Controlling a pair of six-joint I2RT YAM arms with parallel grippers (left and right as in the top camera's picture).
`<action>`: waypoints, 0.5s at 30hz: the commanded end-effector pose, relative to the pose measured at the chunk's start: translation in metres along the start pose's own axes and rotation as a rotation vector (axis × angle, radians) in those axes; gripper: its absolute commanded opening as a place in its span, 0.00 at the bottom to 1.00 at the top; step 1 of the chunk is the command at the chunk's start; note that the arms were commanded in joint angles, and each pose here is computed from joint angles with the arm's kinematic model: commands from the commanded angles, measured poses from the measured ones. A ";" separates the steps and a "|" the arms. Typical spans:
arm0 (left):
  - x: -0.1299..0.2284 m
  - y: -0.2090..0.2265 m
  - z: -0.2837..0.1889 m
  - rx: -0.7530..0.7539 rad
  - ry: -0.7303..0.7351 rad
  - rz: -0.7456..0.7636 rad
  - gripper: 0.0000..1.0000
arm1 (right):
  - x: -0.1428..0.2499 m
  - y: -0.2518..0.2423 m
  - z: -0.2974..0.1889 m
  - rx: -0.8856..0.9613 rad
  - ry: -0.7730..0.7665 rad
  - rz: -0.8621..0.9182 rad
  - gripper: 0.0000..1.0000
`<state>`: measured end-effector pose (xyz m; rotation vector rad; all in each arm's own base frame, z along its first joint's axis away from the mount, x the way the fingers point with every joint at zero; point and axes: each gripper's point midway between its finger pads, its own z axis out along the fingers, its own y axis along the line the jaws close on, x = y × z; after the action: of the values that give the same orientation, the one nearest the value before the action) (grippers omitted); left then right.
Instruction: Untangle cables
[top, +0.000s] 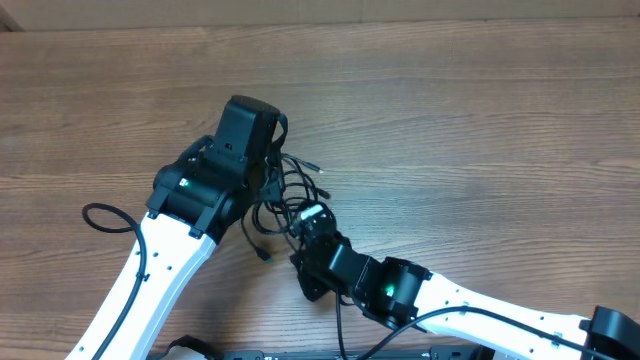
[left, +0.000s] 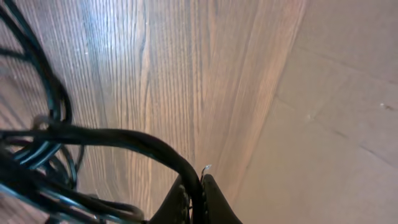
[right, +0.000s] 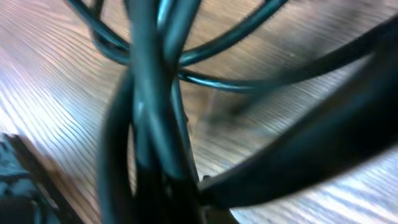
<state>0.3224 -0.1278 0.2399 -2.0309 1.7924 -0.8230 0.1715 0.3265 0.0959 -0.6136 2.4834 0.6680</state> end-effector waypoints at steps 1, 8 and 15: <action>-0.028 -0.043 -0.016 0.168 -0.109 -0.048 0.04 | 0.046 -0.002 0.003 -0.018 0.166 -0.023 0.04; -0.047 -0.046 -0.015 0.153 -0.155 -0.001 0.05 | 0.048 -0.005 0.001 -0.003 0.175 -0.024 0.04; -0.052 -0.034 -0.004 0.088 -0.188 0.012 0.04 | 0.016 0.023 -0.026 -0.136 0.050 -0.022 0.04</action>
<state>0.3278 -0.0922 0.2353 -2.0327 1.7297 -0.7095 0.1573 0.3194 0.0968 -0.6528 2.5305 0.6917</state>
